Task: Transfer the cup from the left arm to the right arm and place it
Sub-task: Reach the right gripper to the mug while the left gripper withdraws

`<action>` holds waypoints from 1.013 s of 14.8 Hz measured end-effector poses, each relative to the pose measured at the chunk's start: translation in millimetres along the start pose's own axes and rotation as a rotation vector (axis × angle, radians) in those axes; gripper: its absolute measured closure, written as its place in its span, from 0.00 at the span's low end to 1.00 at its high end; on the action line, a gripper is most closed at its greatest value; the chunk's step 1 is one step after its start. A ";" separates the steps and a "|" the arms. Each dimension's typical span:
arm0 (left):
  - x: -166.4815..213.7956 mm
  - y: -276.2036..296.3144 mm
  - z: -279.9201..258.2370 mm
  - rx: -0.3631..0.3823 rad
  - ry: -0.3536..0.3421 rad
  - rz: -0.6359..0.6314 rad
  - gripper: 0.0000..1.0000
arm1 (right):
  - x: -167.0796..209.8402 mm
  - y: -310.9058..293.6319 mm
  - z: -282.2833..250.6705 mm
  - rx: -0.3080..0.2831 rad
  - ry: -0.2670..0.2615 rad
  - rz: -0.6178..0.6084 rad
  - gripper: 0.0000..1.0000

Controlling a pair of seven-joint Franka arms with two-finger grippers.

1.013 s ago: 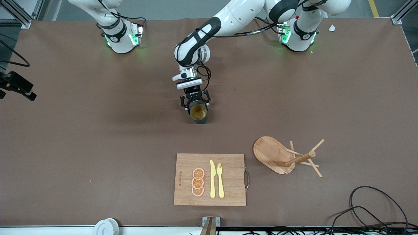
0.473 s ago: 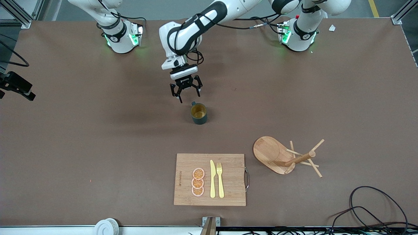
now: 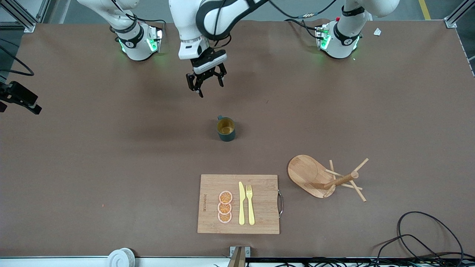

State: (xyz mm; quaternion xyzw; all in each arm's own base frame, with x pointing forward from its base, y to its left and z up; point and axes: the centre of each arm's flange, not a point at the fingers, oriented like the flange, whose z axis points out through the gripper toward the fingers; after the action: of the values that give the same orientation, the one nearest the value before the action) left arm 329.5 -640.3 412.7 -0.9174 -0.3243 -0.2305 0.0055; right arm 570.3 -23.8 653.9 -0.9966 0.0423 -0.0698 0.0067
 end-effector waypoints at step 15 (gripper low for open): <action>455.7 -102.0 59.6 0.277 -0.114 0.149 0.00 | 17.6 -206.2 227.9 0.113 -0.317 0.159 0.00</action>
State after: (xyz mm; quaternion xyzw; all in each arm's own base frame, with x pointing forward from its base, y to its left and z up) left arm 604.9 -280.3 539.6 -0.9410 -0.2837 -0.1301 0.1305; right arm 636.7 181.8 434.6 -0.9867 0.1155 0.0869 0.0745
